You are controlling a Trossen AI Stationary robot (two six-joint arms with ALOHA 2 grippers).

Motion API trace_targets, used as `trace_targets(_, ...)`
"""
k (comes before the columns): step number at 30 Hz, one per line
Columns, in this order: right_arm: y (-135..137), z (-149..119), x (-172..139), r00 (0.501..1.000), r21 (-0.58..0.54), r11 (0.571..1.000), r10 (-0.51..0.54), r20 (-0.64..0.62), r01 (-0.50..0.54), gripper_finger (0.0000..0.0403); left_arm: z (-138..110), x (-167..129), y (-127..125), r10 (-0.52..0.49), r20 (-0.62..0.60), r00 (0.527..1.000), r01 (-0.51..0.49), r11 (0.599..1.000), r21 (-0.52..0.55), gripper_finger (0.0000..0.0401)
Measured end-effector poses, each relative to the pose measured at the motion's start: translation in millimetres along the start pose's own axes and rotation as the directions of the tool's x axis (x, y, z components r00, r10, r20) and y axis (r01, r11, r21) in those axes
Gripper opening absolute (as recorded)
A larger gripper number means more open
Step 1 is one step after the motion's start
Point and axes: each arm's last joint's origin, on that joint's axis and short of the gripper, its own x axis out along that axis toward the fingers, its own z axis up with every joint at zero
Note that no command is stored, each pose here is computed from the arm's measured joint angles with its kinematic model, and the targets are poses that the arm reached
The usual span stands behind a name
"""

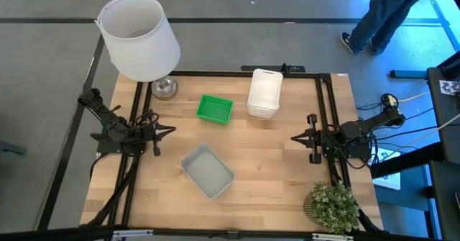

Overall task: Stack baskets by color
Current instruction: Return to Home Position

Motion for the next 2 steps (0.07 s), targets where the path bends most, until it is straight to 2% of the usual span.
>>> trace_targets(2, 0.0, 0.0, 0.0, 1.000, 0.000, 1.000, 0.000, 0.000, 0.000, 0.0008, 0.0, 0.0, 0.0, 0.000, 0.000, 1.000, 0.000, 1.000, 0.000, 0.0012)
